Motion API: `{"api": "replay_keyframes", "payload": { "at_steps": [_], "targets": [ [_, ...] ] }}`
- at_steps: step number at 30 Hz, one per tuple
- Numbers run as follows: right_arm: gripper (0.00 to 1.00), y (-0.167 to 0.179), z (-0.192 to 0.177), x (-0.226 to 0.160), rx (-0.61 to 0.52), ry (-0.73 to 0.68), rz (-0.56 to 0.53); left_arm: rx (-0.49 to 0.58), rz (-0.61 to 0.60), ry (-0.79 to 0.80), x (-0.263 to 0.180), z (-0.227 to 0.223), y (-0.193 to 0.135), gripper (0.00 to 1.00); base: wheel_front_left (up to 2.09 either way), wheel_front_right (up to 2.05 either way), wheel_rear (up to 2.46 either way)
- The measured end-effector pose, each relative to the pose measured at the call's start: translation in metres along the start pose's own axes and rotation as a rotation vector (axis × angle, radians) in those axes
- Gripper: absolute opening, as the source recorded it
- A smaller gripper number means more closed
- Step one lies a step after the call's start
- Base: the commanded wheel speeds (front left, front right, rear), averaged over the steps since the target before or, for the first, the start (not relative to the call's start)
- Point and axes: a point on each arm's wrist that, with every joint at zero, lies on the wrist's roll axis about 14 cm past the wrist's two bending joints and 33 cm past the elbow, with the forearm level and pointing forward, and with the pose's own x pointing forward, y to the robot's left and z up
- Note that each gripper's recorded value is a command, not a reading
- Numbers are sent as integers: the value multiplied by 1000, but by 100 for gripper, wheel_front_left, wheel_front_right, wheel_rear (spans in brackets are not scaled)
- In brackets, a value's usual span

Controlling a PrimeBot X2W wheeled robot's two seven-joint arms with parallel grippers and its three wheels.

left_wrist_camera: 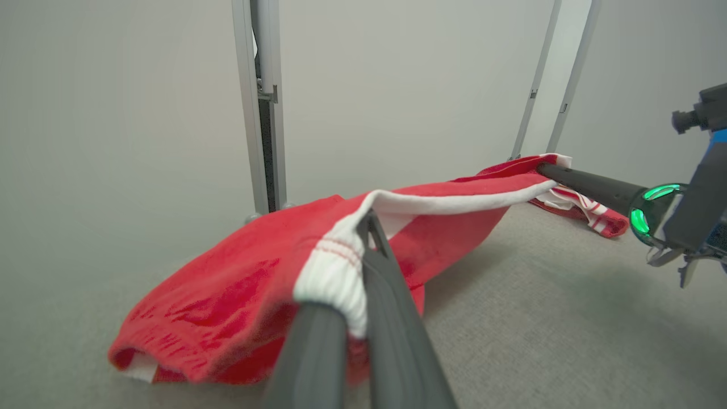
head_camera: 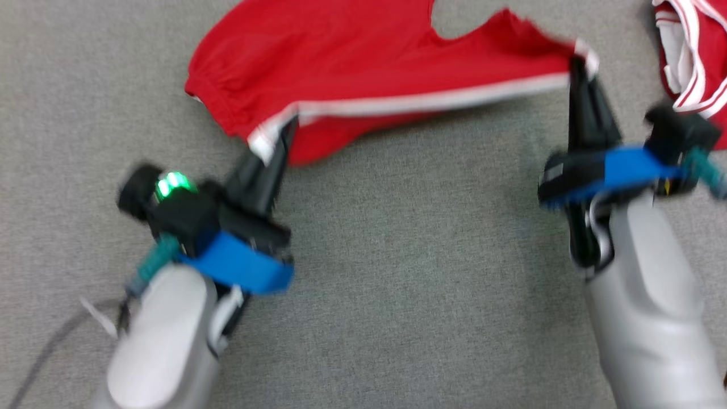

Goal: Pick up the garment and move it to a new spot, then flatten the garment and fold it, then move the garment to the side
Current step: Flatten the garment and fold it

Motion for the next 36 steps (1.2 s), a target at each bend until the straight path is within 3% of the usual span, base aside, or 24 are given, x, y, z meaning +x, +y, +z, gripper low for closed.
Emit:
{"api": "replay_keyframes", "payload": {
  "at_steps": [10,20,29,36],
  "targets": [
    [0,-12,-44,-111,129,147,-85,-149,27,164,-91,-34,-60,0,0,0,0],
    [0,-17,-43,-186,207,188,-144,-181,14,223,-143,-35,-98,0,0,0,0],
    [0,-15,-26,-187,208,152,-133,-179,10,205,-150,-26,-104,0,0,0,0],
    [0,5,7,-144,163,66,-44,-126,19,134,-135,-5,-88,0,0,0,0]
  ]
}}
